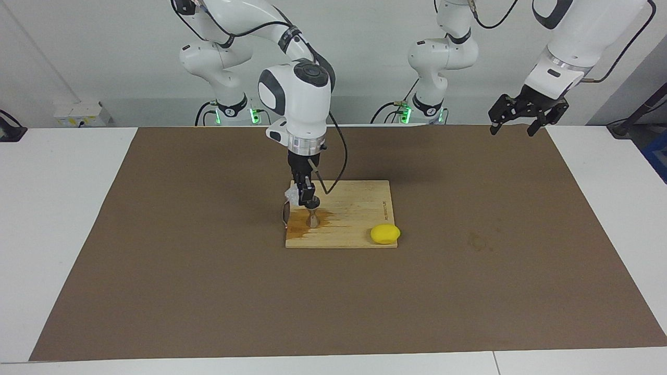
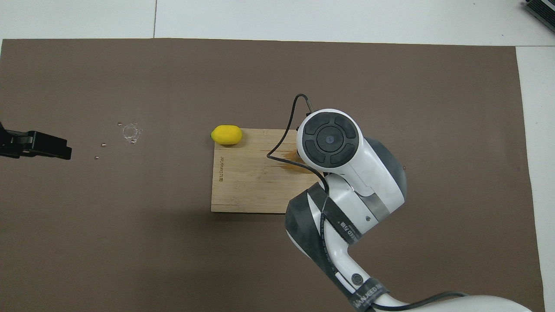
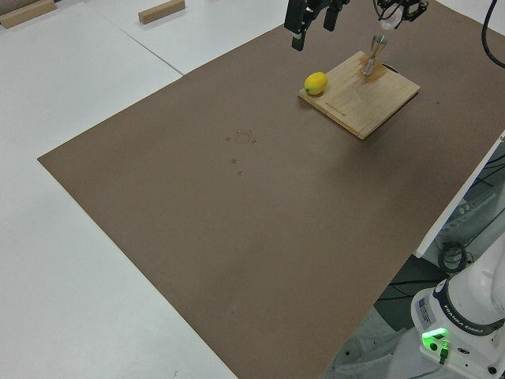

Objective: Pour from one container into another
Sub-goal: 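Tilt the clear glass over the metal cup with the right gripper, then turn the glass upright and carry it back with the right gripper, then lower the clear glass onto the table and open the right gripper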

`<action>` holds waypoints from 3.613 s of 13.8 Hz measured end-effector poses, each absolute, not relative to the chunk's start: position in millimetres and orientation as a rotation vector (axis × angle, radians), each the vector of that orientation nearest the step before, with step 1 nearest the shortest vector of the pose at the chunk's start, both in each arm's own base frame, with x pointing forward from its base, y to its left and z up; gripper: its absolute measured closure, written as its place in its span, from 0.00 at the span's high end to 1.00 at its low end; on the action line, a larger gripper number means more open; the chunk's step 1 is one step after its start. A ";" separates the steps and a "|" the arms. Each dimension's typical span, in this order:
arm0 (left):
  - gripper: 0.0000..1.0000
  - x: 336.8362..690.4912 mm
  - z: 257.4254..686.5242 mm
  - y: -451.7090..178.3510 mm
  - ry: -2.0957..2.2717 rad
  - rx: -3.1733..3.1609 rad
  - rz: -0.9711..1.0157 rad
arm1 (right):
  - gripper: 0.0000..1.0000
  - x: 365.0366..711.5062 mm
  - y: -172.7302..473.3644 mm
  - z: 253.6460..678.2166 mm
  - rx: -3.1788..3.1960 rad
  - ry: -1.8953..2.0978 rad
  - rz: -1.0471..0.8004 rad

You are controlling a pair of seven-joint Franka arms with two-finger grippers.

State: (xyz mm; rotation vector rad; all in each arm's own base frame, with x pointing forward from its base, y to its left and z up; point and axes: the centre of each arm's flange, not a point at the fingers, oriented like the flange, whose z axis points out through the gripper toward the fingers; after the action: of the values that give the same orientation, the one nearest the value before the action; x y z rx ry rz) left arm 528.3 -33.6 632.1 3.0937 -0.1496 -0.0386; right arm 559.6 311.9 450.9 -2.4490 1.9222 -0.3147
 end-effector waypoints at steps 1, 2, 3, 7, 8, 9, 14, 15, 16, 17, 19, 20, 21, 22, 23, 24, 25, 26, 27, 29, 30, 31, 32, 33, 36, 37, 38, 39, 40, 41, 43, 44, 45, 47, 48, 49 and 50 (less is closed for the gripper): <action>1.00 528.2 632.1 -33.5 -0.149 3.094 -0.039 | 0.51 561.8 308.5 451.9 -2.427 1.941 -0.284; 1.00 528.2 632.0 -33.5 -0.149 3.093 -0.040 | 0.51 564.2 304.7 452.7 -2.401 1.962 -0.248; 1.00 528.1 632.0 -33.5 -0.149 3.093 -0.040 | 0.51 567.5 299.0 453.4 -2.371 1.988 -0.209; 1.00 528.1 632.0 -33.5 -0.149 3.093 -0.041 | 0.51 584.9 264.0 450.8 -2.247 2.092 -0.056; 1.00 528.1 632.0 -33.5 -0.149 3.093 -0.041 | 0.51 590.0 252.8 448.1 -2.226 2.109 -0.020; 1.00 528.1 632.0 -33.5 -0.149 3.093 -0.041 | 0.51 594.6 241.3 444.7 -2.202 2.127 0.020; 1.00 528.1 631.9 -33.4 -0.149 3.093 -0.042 | 0.51 610.4 179.1 427.4 -2.058 2.176 0.260; 1.00 528.1 631.9 -33.4 -0.149 3.093 -0.042 | 0.51 612.4 163.2 421.7 -2.040 2.167 0.308; 1.00 528.1 631.9 -33.4 -0.149 3.093 -0.042 | 0.51 613.7 146.6 415.6 -2.021 2.158 0.352; 1.00 528.0 631.9 -33.4 -0.149 3.093 -0.042 | 0.51 614.5 128.4 409.7 -1.993 2.150 0.394; 1.00 528.0 631.9 -33.4 -0.149 3.093 -0.042 | 0.51 612.7 87.9 397.3 -1.945 2.111 0.454; 1.00 528.0 631.9 -33.4 -0.149 3.093 -0.042 | 0.51 609.5 69.1 390.9 -1.919 2.092 0.467; 1.00 528.0 631.9 -33.4 -0.149 3.093 -0.042 | 0.51 604.6 51.3 384.1 -1.888 2.072 0.481; 1.00 528.0 631.9 -33.4 -0.149 3.093 -0.042 | 0.51 599.0 34.8 377.6 -1.855 2.054 0.499; 1.00 528.0 631.9 -33.4 -0.149 3.093 -0.042 | 0.51 593.4 18.5 371.2 -1.829 2.037 0.516; 1.00 528.0 631.9 -33.4 -0.149 3.093 -0.042 | 0.51 588.0 1.6 363.9 -1.812 2.017 0.530; 1.00 528.0 631.9 -33.4 -0.149 3.093 -0.042 | 0.51 583.1 -14.1 356.4 -1.800 1.998 0.539; 1.00 528.0 631.9 -33.4 -0.149 3.093 -0.042 | 0.51 578.2 -28.6 349.2 -1.797 1.976 0.542; 1.00 528.0 631.9 -33.4 -0.149 3.093 -0.042 | 0.51 573.4 -40.8 342.9 -1.799 1.953 0.542; 1.00 528.0 631.9 -33.4 -0.149 3.093 -0.042 | 0.51 565.8 -59.2 333.7 -1.801 1.927 0.539; 1.00 528.0 631.9 -33.4 -0.149 3.093 -0.042 | 0.51 562.9 -66.3 329.8 -1.806 1.919 0.538; 1.00 528.0 631.9 -33.4 -0.149 3.093 -0.042 | 0.51 560.4 -73.3 325.0 -1.813 1.908 0.536; 1.00 528.0 631.9 -33.4 -0.149 3.093 -0.042 | 0.51 558.2 -80.2 319.1 -1.815 1.894 0.538; 1.00 528.0 631.9 -33.4 -0.149 3.093 -0.042 | 0.51 556.1 -87.8 311.8 -1.811 1.874 0.541; 1.00 528.0 631.9 -33.4 -0.149 3.093 -0.042 | 0.51 549.4 -110.0 289.1 -1.816 1.844 0.551; 1.00 528.0 631.9 -33.4 -0.149 3.093 -0.042 | 0.51 548.2 -113.1 282.8 -1.827 1.830 0.554; 1.00 528.0 631.9 -33.4 -0.149 3.093 -0.042 | 0.51 547.6 -114.0 278.4 -1.837 1.818 0.557; 1.00 528.0 631.9 -33.4 -0.149 3.093 -0.042 | 0.51 547.3 -113.7 275.6 -1.842 1.812 0.561; 1.00 528.0 631.9 -33.4 -0.149 3.093 -0.042 | 0.51 547.3 -113.2 274.6 -1.843 1.811 0.563; 1.00 528.0 631.9 -33.4 -0.149 3.093 -0.042 | 0.51 547.3 -112.7 274.5 -1.844 1.811 0.564; 1.00 528.0 631.9 -33.4 -0.149 3.093 -0.042 | 0.51 546.2 -112.1 273.2 -1.844 1.812 0.569; 1.00 528.0 631.9 -33.4 -0.149 3.093 -0.042 | 0.51 545.2 -111.8 272.0 -1.843 1.813 0.572; 1.00 528.0 631.9 -33.4 -0.149 3.093 -0.042 | 0.51 544.1 -111.5 270.7 -1.843 1.814 0.576; 1.00 528.0 631.9 -33.4 -0.149 3.093 -0.042 | 0.51 542.1 -110.9 268.4 -1.843 1.816 0.583; 1.00 528.0 631.9 -33.4 -0.149 3.093 -0.042 | 0.57 541.3 -110.7 267.4 -1.843 1.817 0.585; 1.00 528.0 631.9 -33.4 -0.149 3.093 -0.042 | 0.67 540.7 -110.8 266.8 -1.843 1.818 0.587; 1.00 528.0 631.9 -33.4 -0.149 3.093 -0.042 | 0.79 539.7 -111.0 265.8 -1.842 1.819 0.590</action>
State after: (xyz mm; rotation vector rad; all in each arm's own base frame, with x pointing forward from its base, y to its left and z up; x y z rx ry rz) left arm 528.0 -33.4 631.9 3.0933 -0.1491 -0.0424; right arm 539.7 -111.0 265.8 -1.8420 1.8195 0.5897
